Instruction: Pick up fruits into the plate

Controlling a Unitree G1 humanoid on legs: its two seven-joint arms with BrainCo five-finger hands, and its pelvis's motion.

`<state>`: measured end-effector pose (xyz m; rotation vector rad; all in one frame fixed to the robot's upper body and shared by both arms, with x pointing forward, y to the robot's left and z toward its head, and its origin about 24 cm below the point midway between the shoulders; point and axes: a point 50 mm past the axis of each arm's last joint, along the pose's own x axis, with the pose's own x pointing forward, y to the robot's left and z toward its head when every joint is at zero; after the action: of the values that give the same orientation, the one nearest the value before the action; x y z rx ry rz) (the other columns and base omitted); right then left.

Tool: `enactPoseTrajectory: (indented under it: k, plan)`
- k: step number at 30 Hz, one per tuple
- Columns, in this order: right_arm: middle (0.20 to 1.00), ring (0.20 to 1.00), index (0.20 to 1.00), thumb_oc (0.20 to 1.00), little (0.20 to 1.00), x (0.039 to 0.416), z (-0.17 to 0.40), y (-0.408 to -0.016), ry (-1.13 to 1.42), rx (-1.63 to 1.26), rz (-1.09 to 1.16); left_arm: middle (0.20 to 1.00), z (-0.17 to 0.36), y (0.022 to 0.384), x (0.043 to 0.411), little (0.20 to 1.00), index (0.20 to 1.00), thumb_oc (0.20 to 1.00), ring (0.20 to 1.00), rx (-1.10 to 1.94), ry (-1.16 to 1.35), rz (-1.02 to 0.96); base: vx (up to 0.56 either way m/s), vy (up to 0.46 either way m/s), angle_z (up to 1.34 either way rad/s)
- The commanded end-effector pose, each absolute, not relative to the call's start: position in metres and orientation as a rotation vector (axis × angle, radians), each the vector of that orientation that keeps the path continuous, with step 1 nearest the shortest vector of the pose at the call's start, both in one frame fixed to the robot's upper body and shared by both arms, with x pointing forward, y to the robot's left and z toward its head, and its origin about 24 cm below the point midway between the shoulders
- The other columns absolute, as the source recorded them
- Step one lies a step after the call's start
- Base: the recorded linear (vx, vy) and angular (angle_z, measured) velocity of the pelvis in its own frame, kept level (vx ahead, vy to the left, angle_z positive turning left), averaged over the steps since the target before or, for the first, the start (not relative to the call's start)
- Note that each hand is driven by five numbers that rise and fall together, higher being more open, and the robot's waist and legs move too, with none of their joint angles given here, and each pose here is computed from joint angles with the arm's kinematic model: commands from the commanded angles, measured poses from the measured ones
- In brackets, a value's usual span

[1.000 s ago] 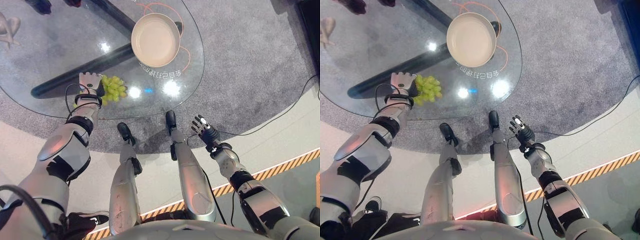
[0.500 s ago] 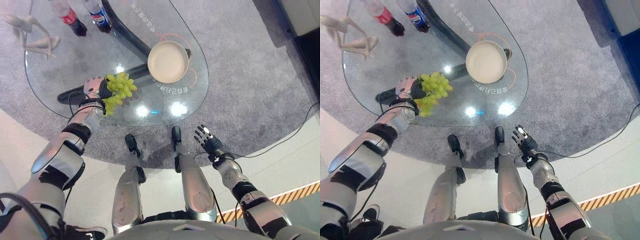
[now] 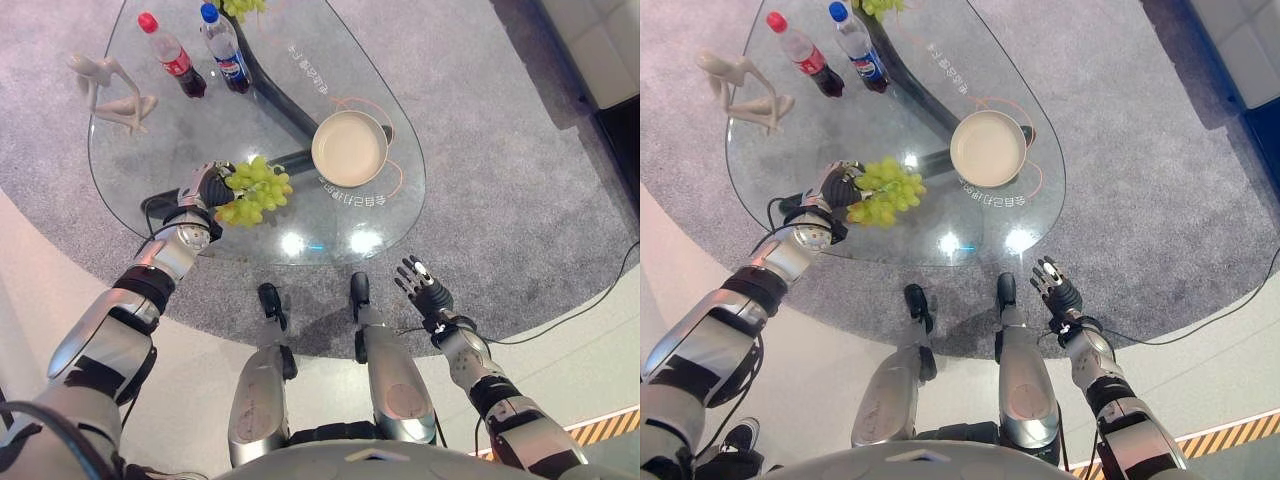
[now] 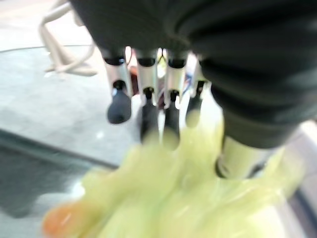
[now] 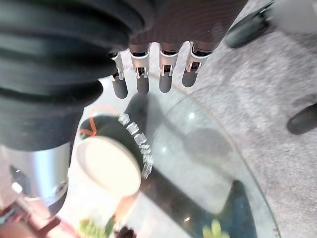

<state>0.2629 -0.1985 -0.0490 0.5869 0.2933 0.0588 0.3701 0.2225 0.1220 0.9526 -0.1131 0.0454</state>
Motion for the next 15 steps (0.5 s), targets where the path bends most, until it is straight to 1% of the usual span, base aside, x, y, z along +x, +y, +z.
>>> enactPoseTrajectory:
  k: [1,8,11,15]
  plan:
    - [1.000,1.000,1.000,1.000,1.000,0.257,-0.037,-0.203,0.188,0.546,0.077,0.200,0.136,0.231,0.365,0.200,0.200,0.200,0.200,0.872,-0.167,0.043,0.07,-0.047,0.03]
    - [1.000,1.000,1.000,1.000,1.000,0.259,-0.007,-0.193,0.086,0.315,0.257,0.200,0.135,0.228,0.345,0.200,0.200,0.200,0.200,0.831,-0.194,-0.085,0.10,-0.076,0.06]
    - [1.000,1.000,1.000,1.000,1.000,0.264,0.009,-0.200,0.067,0.190,0.345,0.200,0.137,0.224,0.338,0.200,0.200,0.200,0.200,0.818,-0.200,-0.159,0.13,-0.087,0.08]
    - [1.000,1.000,1.000,1.000,1.000,0.269,0.022,-0.213,0.060,0.175,0.359,0.200,0.131,0.226,0.331,0.200,0.200,0.200,0.200,0.825,-0.169,-0.205,0.17,-0.065,0.01]
